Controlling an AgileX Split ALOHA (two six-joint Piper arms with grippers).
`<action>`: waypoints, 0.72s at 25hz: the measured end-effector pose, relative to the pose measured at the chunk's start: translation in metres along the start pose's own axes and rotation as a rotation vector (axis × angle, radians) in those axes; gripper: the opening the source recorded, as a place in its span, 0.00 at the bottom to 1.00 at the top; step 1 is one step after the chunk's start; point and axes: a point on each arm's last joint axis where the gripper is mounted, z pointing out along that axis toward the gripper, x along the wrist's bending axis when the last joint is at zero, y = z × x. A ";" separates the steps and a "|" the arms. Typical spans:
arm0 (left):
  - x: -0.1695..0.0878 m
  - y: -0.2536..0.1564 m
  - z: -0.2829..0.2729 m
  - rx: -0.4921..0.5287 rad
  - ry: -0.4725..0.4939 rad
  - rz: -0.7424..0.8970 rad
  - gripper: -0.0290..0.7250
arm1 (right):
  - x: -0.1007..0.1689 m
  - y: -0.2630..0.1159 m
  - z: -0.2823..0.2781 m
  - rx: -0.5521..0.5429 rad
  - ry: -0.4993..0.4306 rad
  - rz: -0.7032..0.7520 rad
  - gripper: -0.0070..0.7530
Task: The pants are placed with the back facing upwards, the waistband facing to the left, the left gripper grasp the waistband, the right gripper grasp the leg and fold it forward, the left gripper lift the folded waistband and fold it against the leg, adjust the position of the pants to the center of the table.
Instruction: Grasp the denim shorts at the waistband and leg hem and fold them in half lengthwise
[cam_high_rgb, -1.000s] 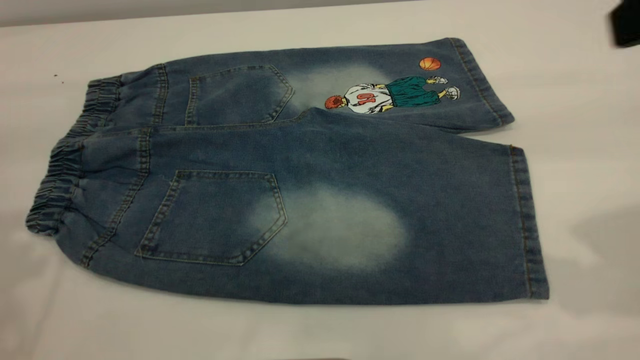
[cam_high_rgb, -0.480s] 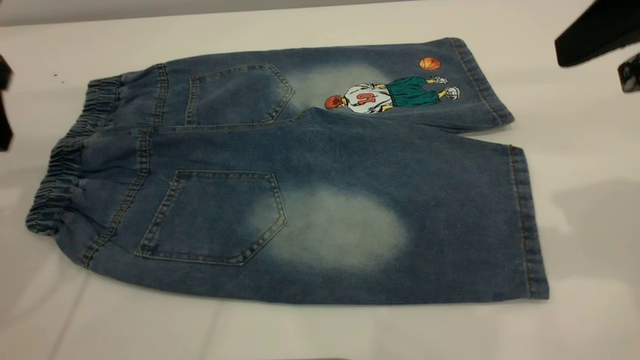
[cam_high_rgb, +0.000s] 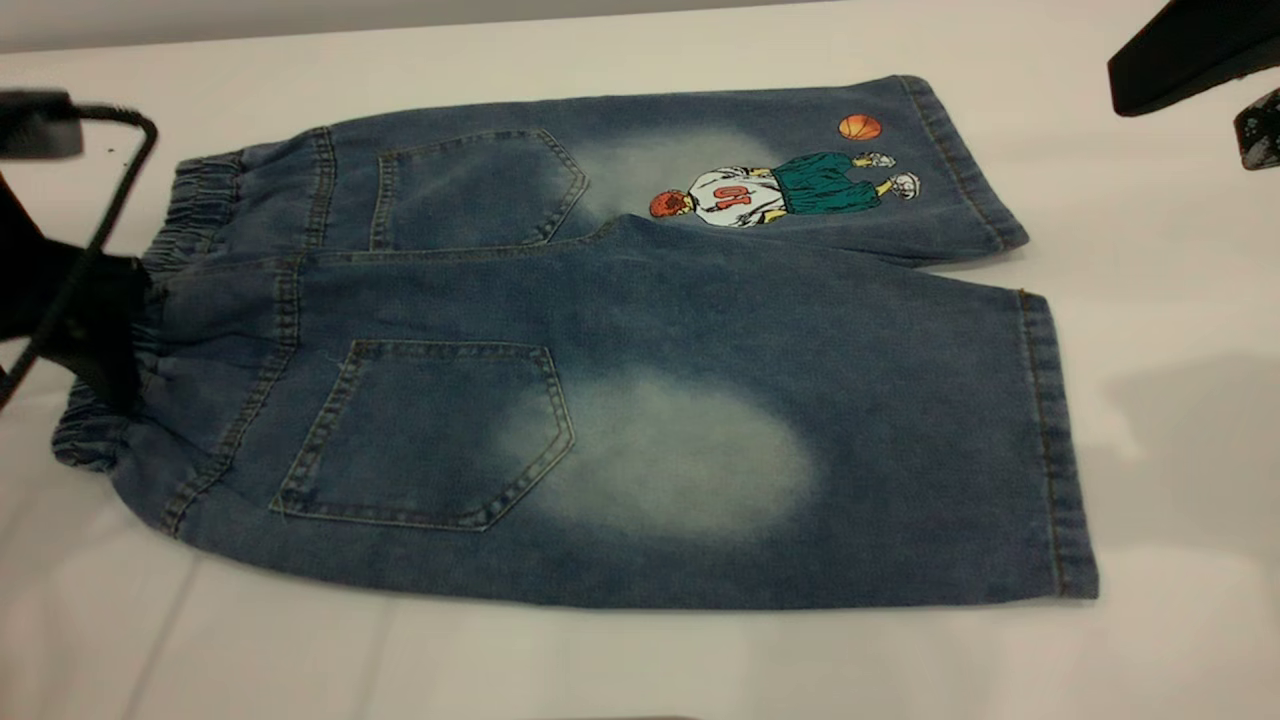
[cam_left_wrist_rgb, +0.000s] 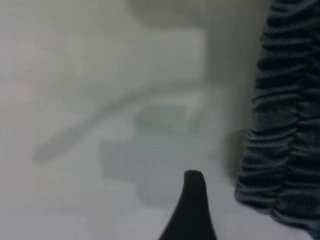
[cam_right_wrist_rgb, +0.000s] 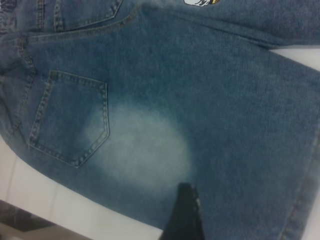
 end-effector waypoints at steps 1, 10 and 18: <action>0.000 0.000 0.003 0.002 -0.002 0.002 0.79 | 0.000 0.000 0.000 -0.002 -0.002 0.000 0.73; -0.010 -0.002 0.025 0.004 -0.019 0.060 0.79 | 0.000 0.000 0.000 -0.002 -0.001 0.009 0.73; -0.030 -0.002 0.027 -0.007 -0.036 0.127 0.44 | -0.007 -0.009 0.018 0.124 0.032 0.118 0.73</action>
